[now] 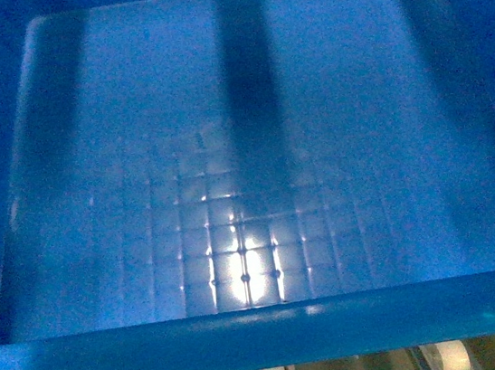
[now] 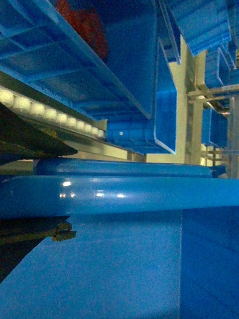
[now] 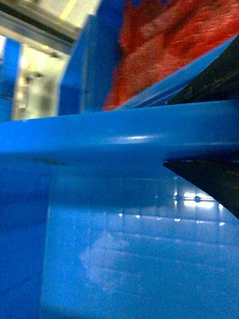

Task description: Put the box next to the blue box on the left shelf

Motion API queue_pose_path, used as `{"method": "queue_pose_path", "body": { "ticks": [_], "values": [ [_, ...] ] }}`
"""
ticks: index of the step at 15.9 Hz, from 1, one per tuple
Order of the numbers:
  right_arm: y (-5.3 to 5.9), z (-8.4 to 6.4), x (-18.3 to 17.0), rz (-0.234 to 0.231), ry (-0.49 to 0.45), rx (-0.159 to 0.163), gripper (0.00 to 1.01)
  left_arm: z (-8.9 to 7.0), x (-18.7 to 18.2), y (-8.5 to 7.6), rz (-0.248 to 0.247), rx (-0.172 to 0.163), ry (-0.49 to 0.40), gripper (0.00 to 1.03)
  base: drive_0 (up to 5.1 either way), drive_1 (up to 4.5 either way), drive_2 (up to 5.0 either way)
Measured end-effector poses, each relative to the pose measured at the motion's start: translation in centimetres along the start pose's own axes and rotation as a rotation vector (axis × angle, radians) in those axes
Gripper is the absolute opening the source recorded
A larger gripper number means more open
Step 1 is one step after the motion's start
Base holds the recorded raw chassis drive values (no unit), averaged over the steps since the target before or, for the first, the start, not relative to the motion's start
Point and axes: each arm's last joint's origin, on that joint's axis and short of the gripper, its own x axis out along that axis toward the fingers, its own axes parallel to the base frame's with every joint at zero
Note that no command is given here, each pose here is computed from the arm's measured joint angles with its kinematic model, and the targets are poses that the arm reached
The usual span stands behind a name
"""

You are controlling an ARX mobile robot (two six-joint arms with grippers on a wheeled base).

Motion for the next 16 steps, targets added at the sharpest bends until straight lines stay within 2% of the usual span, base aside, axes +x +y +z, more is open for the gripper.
{"method": "queue_pose_path", "body": {
  "ticks": [1, 2, 3, 5, 8, 9, 11, 13, 14, 15, 16],
  "values": [
    [0.1, 0.6, 0.5, -0.044, 0.148, -0.003, 0.22, 0.2, 0.8, 0.0, 0.003, 0.016, 0.011, 0.18, 0.0, 0.00, 0.0],
    [0.0, 0.9, 1.0, -0.045, 0.189, -0.008, 0.22, -0.1, 1.2, 0.1, 0.013, 0.017, 0.025, 0.18, 0.0, 0.00, 0.0],
    [-0.2, 1.1, 1.7, -0.034, 0.226, -0.008, 0.22, -0.4, 1.6, 0.1, 0.023, 0.012, 0.041, 0.18, 0.0, 0.00, 0.0],
    [-0.9, 1.3, 4.5, 0.036, 0.290, 0.017, 0.22, 0.3, 3.3, -0.3, 0.045, 0.022, 0.054, 0.17, 0.0, 0.00, 0.0],
    [-1.7, 2.0, 6.5, 0.068, 0.339, 0.045, 0.21, 0.9, 4.7, -0.8, 0.047, 0.032, 0.074, 0.17, 0.0, 0.00, 0.0],
    [-2.3, 2.2, 7.9, 0.085, 0.383, 0.056, 0.21, 1.0, 5.7, -1.2, 0.044, 0.037, 0.096, 0.17, 0.0, 0.00, 0.0],
    [-3.5, 1.5, 10.3, 0.099, 0.513, 0.081, 0.21, 0.6, 7.8, -2.2, 0.012, 0.073, 0.231, 0.17, 0.0, 0.00, 0.0],
    [-3.5, 0.3, 10.6, 0.120, 0.598, 0.084, 0.21, -1.1, 8.6, -2.5, 0.022, 0.079, 0.344, 0.17, 0.0, 0.00, 0.0],
    [-3.4, 0.2, 10.6, 0.139, 0.608, 0.088, 0.21, -1.6, 8.8, -2.3, 0.036, 0.075, 0.372, 0.17, 0.0, 0.00, 0.0],
    [-3.0, 0.1, 10.5, 0.162, 0.617, 0.090, 0.21, -1.5, 9.0, -1.8, 0.055, 0.070, 0.377, 0.17, 0.0, 0.00, 0.0],
    [-2.0, 0.0, 10.3, 0.196, 0.638, 0.116, 0.21, -0.8, 9.6, -0.8, 0.082, 0.091, 0.368, 0.17, 0.0, 0.00, 0.0]
  ]
}}
